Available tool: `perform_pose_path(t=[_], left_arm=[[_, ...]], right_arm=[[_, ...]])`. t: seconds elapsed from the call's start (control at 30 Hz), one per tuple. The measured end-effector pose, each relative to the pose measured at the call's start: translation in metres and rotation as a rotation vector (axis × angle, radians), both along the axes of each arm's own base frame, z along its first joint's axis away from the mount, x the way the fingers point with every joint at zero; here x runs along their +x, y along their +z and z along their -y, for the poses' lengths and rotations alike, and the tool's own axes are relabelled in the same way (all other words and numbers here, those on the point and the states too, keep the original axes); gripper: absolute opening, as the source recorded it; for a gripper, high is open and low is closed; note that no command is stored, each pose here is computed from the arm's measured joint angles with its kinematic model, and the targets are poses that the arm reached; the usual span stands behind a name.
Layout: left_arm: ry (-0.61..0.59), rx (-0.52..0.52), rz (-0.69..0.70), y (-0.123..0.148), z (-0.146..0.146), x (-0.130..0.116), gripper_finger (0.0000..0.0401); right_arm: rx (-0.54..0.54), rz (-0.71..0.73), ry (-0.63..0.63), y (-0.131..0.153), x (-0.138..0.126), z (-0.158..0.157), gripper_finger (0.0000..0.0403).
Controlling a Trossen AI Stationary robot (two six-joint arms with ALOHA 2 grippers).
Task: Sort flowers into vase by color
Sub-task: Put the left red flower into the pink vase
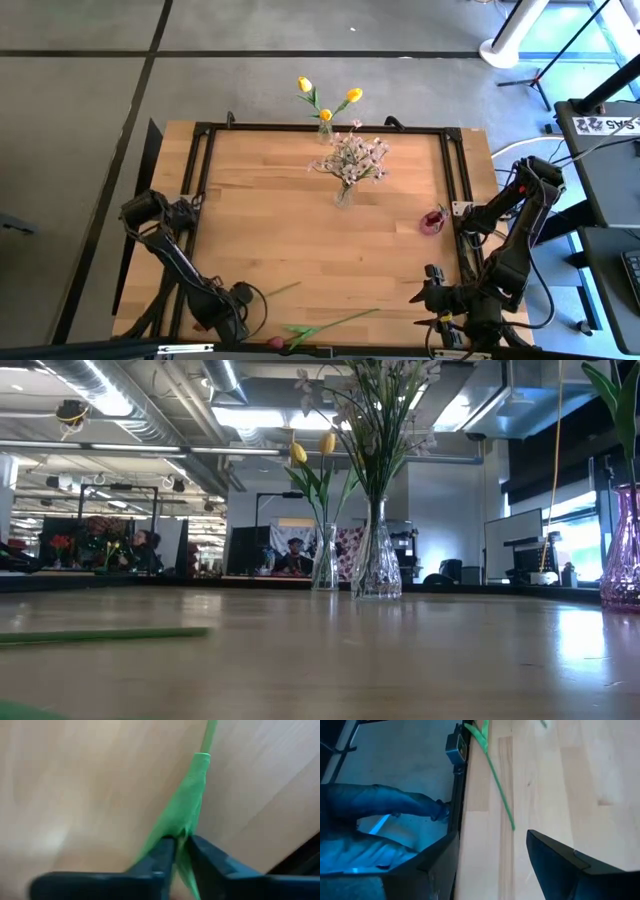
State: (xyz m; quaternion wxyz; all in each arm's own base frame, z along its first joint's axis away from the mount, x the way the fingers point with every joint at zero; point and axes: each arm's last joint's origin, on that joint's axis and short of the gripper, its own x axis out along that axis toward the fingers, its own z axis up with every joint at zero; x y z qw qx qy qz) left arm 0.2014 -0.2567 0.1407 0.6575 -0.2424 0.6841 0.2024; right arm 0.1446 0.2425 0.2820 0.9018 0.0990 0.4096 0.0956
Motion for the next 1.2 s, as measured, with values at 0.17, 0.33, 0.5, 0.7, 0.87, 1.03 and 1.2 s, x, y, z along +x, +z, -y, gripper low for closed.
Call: perform_pose_path(t=[0.17, 0.33, 0.5, 0.7, 0.87, 1.03, 1.2], left_arm=[[-0.085, 0.12, 0.193, 0.015, -0.013, 0.034, 0.001], [-0.174, 0.207, 0.378, 0.041, -0.038, 0.087, 0.0005], [-0.23, 0.315, 0.581, 0.05, -0.063, 0.144, 0.0006], [-0.254, 0.344, 0.698, 0.03, -0.082, 0.183, 0.0027], [-0.254, 0.333, 0.786, 0.023, -0.085, 0.198, 0.0067], [-0.27, 0.332, 0.811, 0.026, -0.077, 0.196, 0.0123], [-0.323, 0.326, 0.822, 0.043, -0.064, 0.182, 0.0151]], right_arm=[[-0.015, 0.009, 0.013, 0.0, 0.0, 0.0, 0.0234], [-0.029, 0.009, 0.022, 0.0, 0.0, 0.001, 0.0234], [-0.055, 0.034, 0.023, 0.0, 0.0, 0.001, 0.0234], [-0.079, 0.059, -0.008, 0.001, 0.007, 0.005, 0.0234], [-0.121, 0.085, -0.001, -0.001, 0.022, 0.01, 0.0234], [-0.176, 0.143, 0.049, -0.004, 0.041, 0.009, 0.0234], [-0.183, 0.183, 0.003, -0.008, 0.062, 0.013, 0.0234]])
